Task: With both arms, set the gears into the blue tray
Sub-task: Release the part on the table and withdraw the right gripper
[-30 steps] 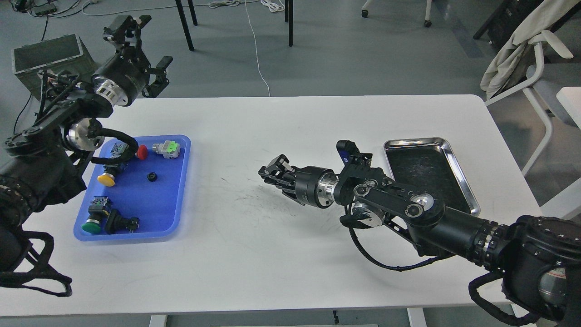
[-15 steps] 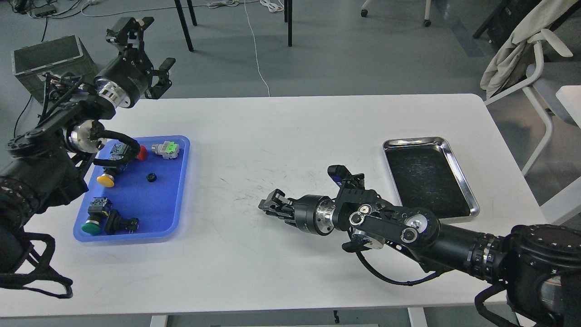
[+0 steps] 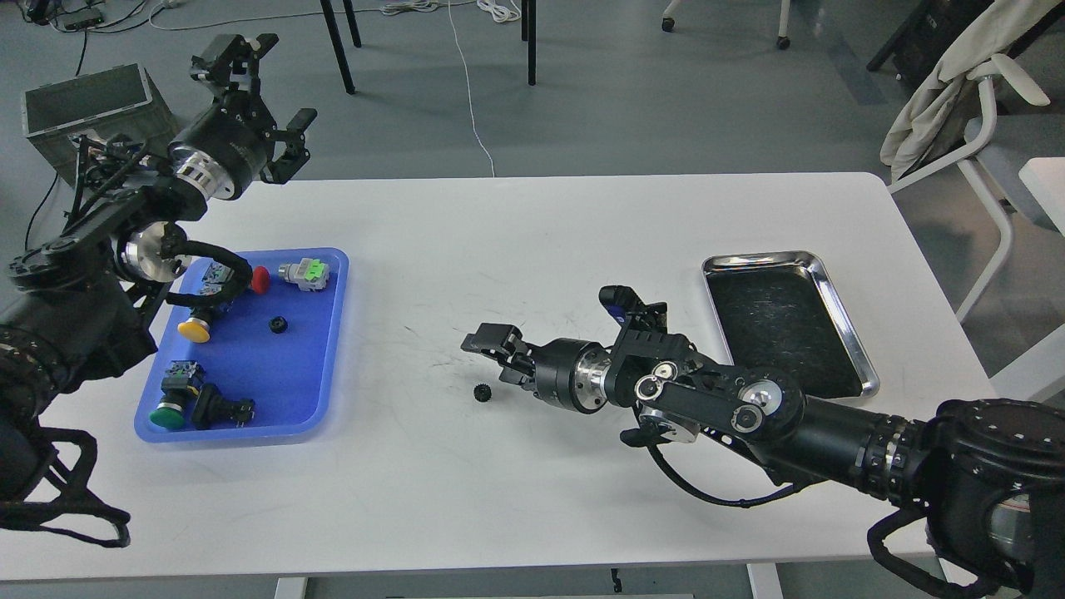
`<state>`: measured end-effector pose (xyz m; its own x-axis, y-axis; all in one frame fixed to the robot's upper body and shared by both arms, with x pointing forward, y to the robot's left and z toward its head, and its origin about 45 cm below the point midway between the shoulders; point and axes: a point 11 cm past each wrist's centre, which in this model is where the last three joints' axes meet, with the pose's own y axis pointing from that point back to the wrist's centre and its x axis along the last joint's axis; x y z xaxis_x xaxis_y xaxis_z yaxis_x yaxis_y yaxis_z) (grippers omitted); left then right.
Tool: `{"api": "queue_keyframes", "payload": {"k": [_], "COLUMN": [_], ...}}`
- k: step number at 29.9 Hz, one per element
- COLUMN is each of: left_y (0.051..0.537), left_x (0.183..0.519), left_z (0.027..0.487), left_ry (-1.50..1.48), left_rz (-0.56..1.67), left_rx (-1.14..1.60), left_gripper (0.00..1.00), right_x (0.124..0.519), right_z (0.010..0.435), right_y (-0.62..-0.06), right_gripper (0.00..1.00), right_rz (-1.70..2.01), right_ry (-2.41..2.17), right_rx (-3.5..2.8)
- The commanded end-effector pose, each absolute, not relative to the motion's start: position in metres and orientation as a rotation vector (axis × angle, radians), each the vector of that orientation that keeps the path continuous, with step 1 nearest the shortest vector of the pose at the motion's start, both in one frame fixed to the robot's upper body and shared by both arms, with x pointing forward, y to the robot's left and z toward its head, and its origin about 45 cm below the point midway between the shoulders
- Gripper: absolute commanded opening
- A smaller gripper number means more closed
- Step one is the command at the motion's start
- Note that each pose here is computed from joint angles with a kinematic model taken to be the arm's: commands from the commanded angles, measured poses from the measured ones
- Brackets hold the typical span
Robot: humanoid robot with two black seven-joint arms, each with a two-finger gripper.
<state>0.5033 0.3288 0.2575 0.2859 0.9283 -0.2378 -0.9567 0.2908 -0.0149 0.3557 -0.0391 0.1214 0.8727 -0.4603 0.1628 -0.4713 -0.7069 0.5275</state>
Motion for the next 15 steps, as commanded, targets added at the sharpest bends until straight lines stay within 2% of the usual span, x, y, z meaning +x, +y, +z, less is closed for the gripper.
{"api": "queue_keyframes", "payload": {"k": [1,4,12,15], "left_y": [0.334,0.335,0.349,0.343], "left_x": [0.504,0.505,0.508,0.51], "left_z": [0.26,0.263,0.285,0.291], "left_ry": [0.189,0.185,0.106,0.03], "left_rz": [1.277,1.274,1.274,1.219], "left_rx": [-0.156,-0.152,-0.1,0.008], "left_gripper": [0.98,0.98,0.98,0.98], "right_x": [0.39,0.417,0.453,0.48], "right_z": [0.153,0.179,0.237,0.262], "right_y": [-0.044,-0.054,-0.071,-0.134], "right_gripper": [1.0,1.0,1.0,1.0], "right_rz": [0.024,0.007,-0.159,-0.273], "right_ry": [-0.811,-0.941,-1.22,-1.47], "right_rx": [2.502,2.531,2.682,2.678]}}
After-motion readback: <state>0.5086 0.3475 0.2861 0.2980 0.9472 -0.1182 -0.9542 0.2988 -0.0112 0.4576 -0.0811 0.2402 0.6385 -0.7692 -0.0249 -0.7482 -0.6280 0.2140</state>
